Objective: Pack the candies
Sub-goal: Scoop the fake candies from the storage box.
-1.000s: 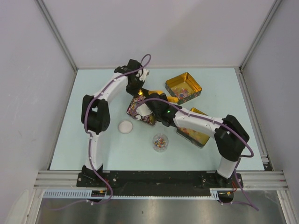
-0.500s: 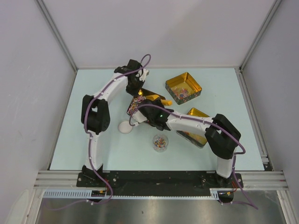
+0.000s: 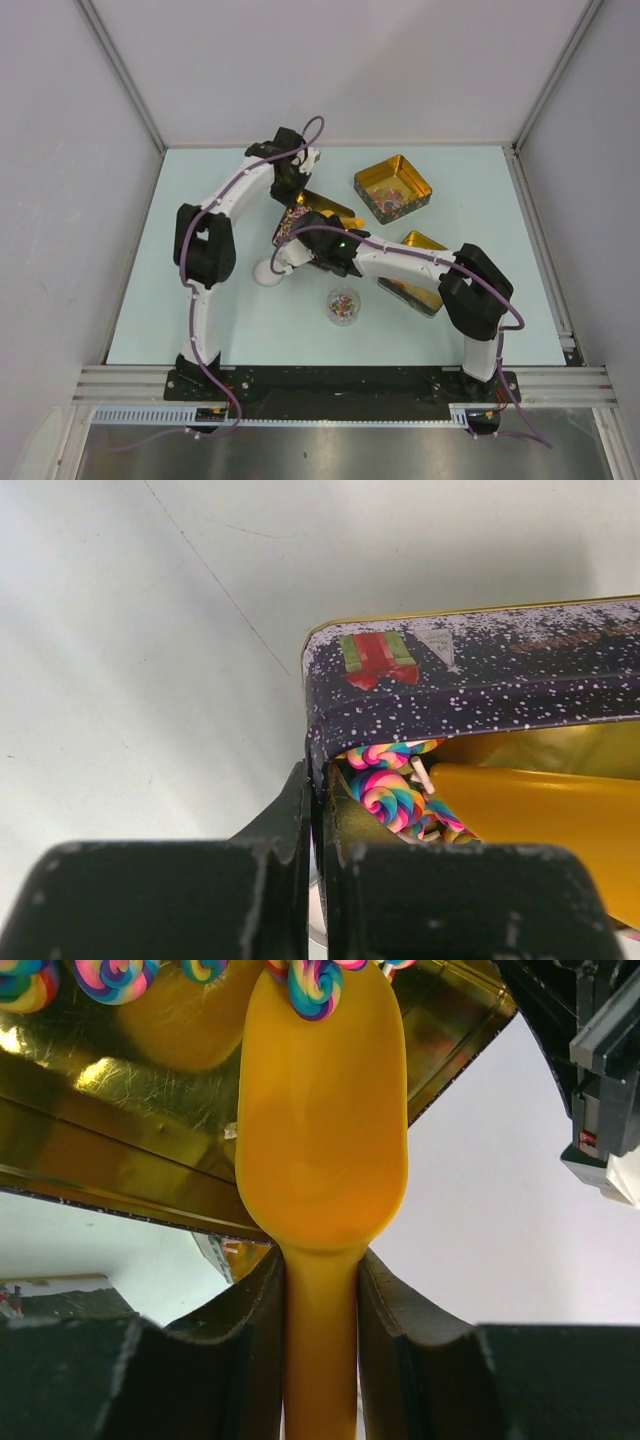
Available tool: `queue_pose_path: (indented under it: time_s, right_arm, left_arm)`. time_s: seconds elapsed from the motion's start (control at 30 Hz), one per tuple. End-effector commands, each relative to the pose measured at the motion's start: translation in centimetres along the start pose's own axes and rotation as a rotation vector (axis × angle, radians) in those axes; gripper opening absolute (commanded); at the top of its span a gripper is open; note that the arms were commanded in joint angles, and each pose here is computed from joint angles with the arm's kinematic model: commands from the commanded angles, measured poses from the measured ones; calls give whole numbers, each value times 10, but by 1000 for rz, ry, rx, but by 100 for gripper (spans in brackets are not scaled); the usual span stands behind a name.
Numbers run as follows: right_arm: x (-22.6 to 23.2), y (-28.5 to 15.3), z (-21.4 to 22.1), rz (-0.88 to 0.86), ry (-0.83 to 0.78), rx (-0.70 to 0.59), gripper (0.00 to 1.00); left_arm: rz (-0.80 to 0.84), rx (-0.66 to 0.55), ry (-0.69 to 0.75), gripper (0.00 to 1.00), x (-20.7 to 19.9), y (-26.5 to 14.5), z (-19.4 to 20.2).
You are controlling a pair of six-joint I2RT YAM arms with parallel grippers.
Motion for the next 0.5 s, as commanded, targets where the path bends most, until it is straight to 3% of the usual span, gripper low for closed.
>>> queue_pose_path:
  time_s: [0.0,0.47]
  right_arm:
    - [10,10,-11,-69,20,-47,0]
    - [35,22,-22,-246,230,-183,0]
  left_arm:
    - [15,-128,2,0,-10,-44,-24]
    - [28,-123,0,0,-13,-42,-22]
Point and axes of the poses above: each gripper's point midway between its finger pads, its own y axis out along the fingers, its own x axis along the line the jaws close on, z = x × y, the point moved 3 cm from there along -y, back along the fingers, and after that the axes turned 3 degrees about y, right-handed, at the moved point
